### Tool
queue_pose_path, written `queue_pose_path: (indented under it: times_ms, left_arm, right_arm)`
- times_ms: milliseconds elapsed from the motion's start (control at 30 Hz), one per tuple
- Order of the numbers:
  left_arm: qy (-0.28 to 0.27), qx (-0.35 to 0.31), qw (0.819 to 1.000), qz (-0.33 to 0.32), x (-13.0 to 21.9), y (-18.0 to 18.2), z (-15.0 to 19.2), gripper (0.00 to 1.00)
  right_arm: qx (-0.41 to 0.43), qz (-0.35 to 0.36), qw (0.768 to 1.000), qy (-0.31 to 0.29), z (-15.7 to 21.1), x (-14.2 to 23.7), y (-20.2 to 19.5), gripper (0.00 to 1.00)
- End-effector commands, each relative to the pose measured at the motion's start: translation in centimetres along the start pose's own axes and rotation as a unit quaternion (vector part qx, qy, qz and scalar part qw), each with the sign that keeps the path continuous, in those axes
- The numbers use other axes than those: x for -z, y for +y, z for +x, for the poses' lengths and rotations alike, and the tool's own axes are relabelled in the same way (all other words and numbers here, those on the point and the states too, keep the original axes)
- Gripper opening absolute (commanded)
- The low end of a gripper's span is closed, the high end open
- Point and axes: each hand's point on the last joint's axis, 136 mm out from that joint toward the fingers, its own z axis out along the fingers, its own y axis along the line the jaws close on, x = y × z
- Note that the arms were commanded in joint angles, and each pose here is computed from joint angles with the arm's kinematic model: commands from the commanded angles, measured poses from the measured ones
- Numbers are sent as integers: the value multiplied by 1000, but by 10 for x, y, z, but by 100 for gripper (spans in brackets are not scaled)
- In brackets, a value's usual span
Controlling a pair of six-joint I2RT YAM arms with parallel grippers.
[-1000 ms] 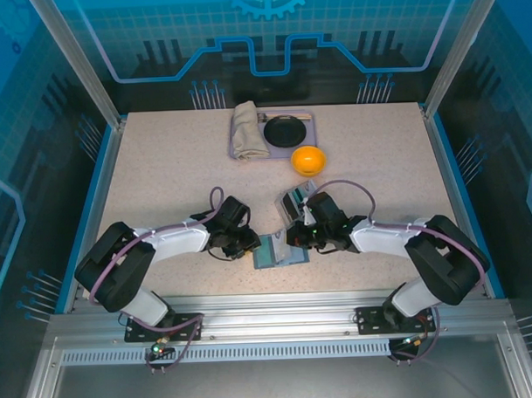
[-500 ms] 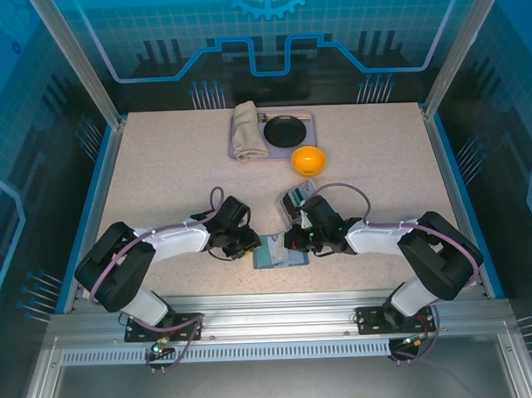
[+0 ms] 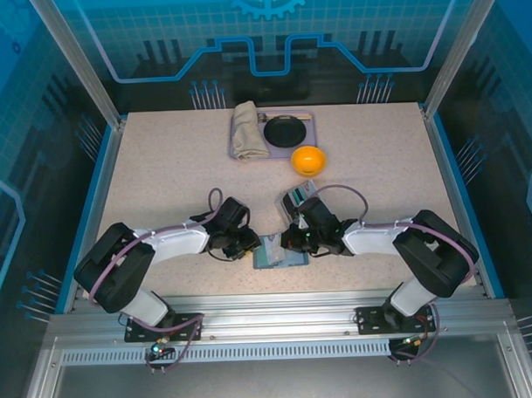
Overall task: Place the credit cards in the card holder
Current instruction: Insert the credit card into the card slot.
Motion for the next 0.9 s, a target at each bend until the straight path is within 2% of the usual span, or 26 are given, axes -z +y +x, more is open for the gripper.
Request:
queue_pose_path:
  times_ms: [0, 233, 333, 433, 533, 633, 867]
  left_arm:
    - [9, 24, 1000, 9, 0, 3, 11, 25]
    - [1, 46, 999, 21, 0, 4, 11, 26]
    - [0, 46, 999, 18, 0, 5, 11, 26]
    - [-1, 42, 999, 13, 1, 6, 11, 26]
    - [-3, 38, 999, 6, 3, 8, 10, 26]
    - [-4, 33, 999, 6, 3, 7, 10, 26]
    - [-3, 31, 999, 13, 3, 4, 9, 25]
  right_arm:
    - [-12, 15, 1000, 2, 4, -10, 1, 0]
    - [-1, 26, 999, 32, 17, -17, 7, 6]
    - [13, 34, 999, 39, 19, -13, 7, 12]
    - [31, 71, 996, 37, 16, -1, 0, 22]
    - [45, 90, 994, 46, 15, 4, -4, 26]
    - [48, 84, 993, 68, 20, -1, -2, 25]
    - [51, 58, 993, 93, 24, -14, 10, 9]
